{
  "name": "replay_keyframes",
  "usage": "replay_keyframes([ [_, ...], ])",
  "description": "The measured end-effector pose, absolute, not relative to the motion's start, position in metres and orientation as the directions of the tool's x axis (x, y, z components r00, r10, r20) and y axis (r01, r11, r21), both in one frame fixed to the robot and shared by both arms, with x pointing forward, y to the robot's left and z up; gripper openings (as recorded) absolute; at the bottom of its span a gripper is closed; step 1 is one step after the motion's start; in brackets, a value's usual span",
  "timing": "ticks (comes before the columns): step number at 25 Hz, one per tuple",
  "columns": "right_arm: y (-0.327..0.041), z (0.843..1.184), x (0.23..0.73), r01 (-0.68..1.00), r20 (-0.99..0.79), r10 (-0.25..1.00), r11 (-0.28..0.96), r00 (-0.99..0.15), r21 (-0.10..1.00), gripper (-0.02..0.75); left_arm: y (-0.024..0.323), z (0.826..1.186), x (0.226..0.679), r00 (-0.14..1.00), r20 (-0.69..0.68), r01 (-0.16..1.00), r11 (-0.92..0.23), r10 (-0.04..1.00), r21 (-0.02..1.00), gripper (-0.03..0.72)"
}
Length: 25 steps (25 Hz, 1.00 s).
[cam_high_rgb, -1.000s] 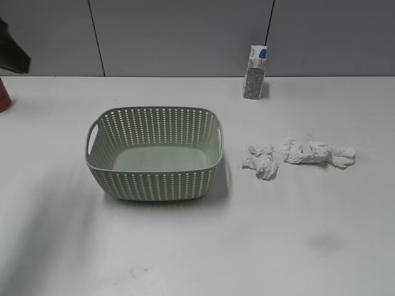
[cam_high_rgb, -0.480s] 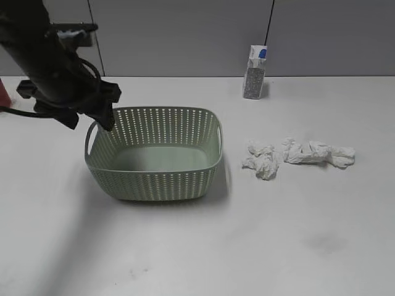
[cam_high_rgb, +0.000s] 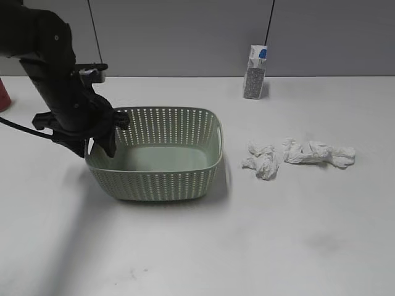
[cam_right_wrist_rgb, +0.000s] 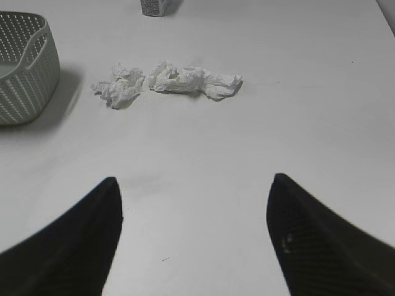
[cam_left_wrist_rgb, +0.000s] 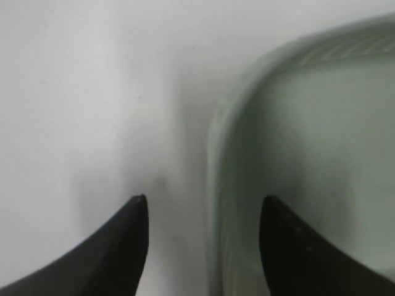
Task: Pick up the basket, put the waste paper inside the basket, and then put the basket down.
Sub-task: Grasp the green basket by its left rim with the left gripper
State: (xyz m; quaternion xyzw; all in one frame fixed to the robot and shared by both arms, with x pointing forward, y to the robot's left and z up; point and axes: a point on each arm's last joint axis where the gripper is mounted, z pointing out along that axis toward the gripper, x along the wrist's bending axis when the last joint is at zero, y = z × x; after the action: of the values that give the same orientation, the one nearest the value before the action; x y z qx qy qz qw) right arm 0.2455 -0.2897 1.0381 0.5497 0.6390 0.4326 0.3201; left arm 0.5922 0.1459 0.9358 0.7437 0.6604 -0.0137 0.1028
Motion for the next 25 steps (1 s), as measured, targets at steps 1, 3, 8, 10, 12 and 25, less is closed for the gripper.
replay_keyframes([
  [1,-0.290,1.038,0.246,0.426,0.067,0.979,0.021,-0.191,0.905,0.581,0.146,0.934,0.592,0.125,-0.155,0.986,-0.105,0.980,0.131,0.426],
  [3,-0.290,1.038,0.246,0.426,0.067,0.979,0.021,-0.191,0.905,0.581,0.146,0.931,0.593,0.124,-0.153,0.987,-0.105,0.980,0.123,0.382],
  [8,-0.290,1.038,0.246,0.425,0.067,0.979,0.022,-0.192,0.905,0.581,0.145,0.927,0.593,0.114,-0.156,0.990,-0.099,0.981,0.105,0.260],
  [10,-0.290,1.038,0.246,0.425,0.067,0.979,0.022,-0.192,0.905,0.581,0.145,0.927,0.593,0.114,-0.156,0.990,-0.099,0.981,0.105,0.188],
  [12,-0.290,1.038,0.246,0.425,0.067,0.979,0.022,-0.192,0.905,0.581,0.145,0.927,0.593,0.113,-0.158,0.990,-0.097,0.981,0.104,0.118],
  [25,-0.288,1.042,0.266,0.518,0.070,0.981,0.034,-0.180,0.855,0.581,0.148,0.972,0.584,0.113,-0.185,0.980,-0.079,0.976,0.184,0.003],
])
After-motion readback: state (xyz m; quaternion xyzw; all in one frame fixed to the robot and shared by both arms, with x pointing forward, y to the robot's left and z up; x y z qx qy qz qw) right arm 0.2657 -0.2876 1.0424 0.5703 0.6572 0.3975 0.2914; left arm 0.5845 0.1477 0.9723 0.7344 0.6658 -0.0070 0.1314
